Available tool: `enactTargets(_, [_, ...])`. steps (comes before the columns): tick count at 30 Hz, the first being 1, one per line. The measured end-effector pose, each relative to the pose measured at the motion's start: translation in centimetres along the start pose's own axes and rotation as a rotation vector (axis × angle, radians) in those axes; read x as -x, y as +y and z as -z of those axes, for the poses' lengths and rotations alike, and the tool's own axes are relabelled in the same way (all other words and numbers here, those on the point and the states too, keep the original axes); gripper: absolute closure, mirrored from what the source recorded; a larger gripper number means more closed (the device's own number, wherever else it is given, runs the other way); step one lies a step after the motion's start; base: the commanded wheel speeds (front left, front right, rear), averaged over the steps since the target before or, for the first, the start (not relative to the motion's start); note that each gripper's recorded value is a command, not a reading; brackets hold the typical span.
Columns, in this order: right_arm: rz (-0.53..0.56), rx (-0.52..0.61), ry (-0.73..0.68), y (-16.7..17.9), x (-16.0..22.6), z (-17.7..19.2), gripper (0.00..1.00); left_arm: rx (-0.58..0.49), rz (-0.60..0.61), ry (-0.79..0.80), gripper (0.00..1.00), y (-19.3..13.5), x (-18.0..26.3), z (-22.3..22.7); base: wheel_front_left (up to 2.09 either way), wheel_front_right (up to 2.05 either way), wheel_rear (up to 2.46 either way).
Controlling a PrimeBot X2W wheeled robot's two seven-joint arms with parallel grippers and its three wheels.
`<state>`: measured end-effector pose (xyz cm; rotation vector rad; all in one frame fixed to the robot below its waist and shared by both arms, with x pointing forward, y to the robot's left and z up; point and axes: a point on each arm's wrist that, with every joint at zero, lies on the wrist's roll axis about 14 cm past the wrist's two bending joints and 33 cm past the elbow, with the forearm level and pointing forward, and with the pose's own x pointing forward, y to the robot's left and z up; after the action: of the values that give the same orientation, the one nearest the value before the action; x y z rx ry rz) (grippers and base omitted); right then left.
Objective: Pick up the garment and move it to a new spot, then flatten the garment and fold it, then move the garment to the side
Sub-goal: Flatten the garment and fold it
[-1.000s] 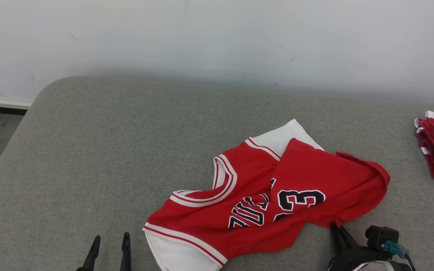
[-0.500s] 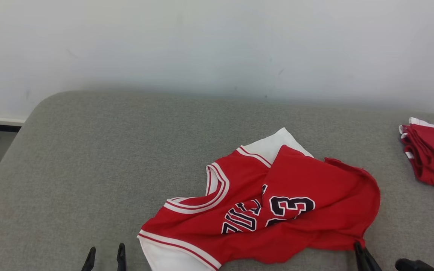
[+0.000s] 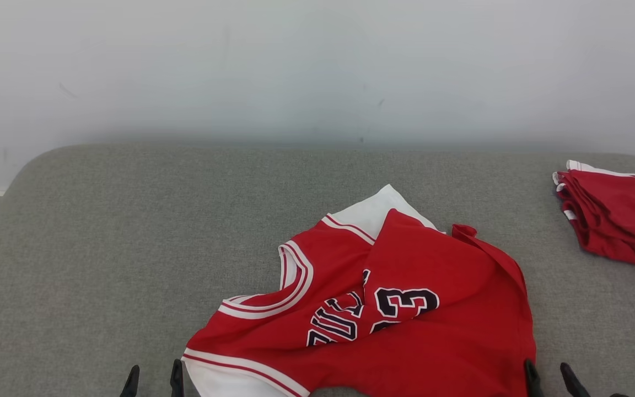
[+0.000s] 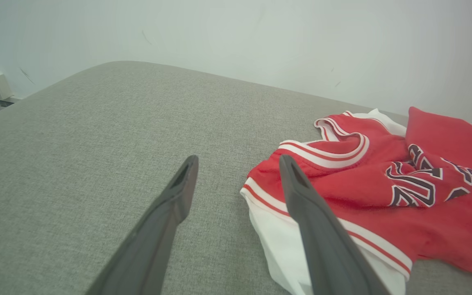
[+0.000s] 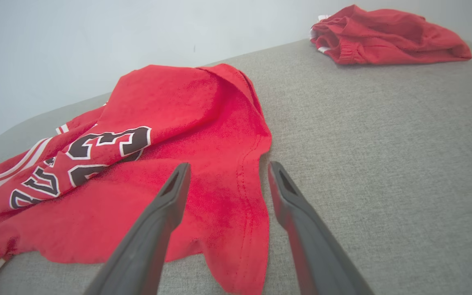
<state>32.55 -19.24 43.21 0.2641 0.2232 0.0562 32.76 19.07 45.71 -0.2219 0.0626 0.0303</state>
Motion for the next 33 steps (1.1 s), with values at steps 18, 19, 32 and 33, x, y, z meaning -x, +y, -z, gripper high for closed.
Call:
enactTargets(18, [-0.003, 0.040, -0.119, 1.3, -0.4, -1.5, 0.00, 0.009, 0.022, 0.079, 0.00, -0.7, 0.9, 2.5, 0.00, 0.00, 0.00])
enactTargets(19, [-0.001, 0.035, -0.121, 1.4, -0.4, -1.5, 0.00, 0.008, 0.023, 0.085, 0.00, -0.7, 0.8, 2.7, 0.00, 0.00, 0.00])
enactTargets(32, [0.002, -0.015, -0.123, 2.3, -0.5, -1.0, 0.00, -0.036, 0.058, 0.131, 0.00, -1.1, -2.9, 3.5, 0.00, 0.00, 0.00])
enactTargets(33, [0.006, -0.017, -0.124, 2.2, -0.5, -1.0, 0.00, -0.039, 0.062, 0.133, 0.00, -1.1, -3.2, 3.6, 0.00, 0.00, 0.00])
